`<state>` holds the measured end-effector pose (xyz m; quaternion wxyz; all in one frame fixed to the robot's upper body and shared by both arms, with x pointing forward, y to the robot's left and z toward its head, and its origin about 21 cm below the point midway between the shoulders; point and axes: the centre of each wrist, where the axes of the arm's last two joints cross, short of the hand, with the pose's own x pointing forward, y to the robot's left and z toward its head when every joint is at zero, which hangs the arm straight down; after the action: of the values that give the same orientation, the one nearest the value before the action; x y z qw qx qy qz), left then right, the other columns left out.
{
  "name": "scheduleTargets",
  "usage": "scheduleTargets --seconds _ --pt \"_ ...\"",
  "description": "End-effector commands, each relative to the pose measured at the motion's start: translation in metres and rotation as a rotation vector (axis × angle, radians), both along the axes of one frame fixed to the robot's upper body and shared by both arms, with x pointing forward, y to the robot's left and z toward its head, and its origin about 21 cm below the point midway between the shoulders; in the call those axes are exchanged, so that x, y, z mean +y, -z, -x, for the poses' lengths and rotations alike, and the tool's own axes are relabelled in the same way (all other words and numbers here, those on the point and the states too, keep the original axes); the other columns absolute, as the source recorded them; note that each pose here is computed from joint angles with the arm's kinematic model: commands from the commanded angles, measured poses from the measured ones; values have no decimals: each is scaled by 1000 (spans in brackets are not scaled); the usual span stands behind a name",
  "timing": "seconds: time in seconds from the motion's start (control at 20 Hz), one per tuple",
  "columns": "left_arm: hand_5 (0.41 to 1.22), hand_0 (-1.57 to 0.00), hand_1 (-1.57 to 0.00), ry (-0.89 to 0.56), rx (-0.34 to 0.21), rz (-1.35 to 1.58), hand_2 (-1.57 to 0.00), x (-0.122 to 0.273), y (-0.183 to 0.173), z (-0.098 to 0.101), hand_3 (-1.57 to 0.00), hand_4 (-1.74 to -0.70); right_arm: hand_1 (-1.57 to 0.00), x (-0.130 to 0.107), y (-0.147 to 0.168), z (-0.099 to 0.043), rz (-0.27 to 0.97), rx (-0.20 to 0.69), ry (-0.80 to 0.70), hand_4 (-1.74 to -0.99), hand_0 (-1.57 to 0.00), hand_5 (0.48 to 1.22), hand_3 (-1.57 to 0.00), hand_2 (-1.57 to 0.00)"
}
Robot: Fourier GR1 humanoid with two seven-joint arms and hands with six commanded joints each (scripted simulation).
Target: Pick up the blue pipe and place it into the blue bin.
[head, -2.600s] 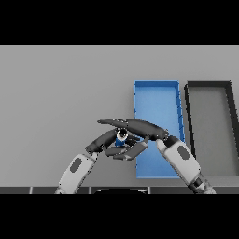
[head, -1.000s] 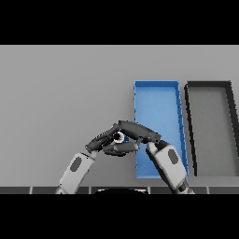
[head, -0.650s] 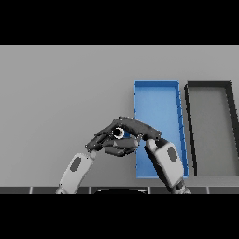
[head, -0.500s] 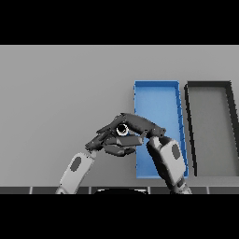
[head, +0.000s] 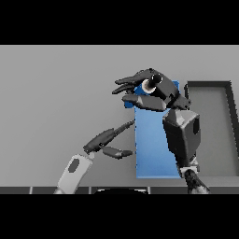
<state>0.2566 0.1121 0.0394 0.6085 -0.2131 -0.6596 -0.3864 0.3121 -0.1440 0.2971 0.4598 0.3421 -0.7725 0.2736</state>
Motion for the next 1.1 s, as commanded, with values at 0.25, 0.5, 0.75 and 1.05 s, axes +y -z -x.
scheduleTargets --seconds 0.25,0.5,0.75,1.05 --pt "474 1 1 -19 8 -5 1 7 -4 1 1 -951 -1571 -45 9 -36 54 51 272 -1499 -1571 1221 -1571 -1571" --pt "465 1 1 -23 -8 -1 1 4 -4 0 1 -943 -1571 -78 46 -48 156 194 441 -1499 -1571 1221 -1571 -1571" --pt "460 1 1 -36 -24 0 1 7 -2 -1 1 -931 -1571 -98 93 -43 267 348 553 -1500 -1571 1221 -1571 -1571" --pt "467 1 1 -47 -42 -8 1 8 -1 -2 1 -928 -1571 -109 153 -41 369 563 698 -1499 -1571 1221 -1571 -1571"
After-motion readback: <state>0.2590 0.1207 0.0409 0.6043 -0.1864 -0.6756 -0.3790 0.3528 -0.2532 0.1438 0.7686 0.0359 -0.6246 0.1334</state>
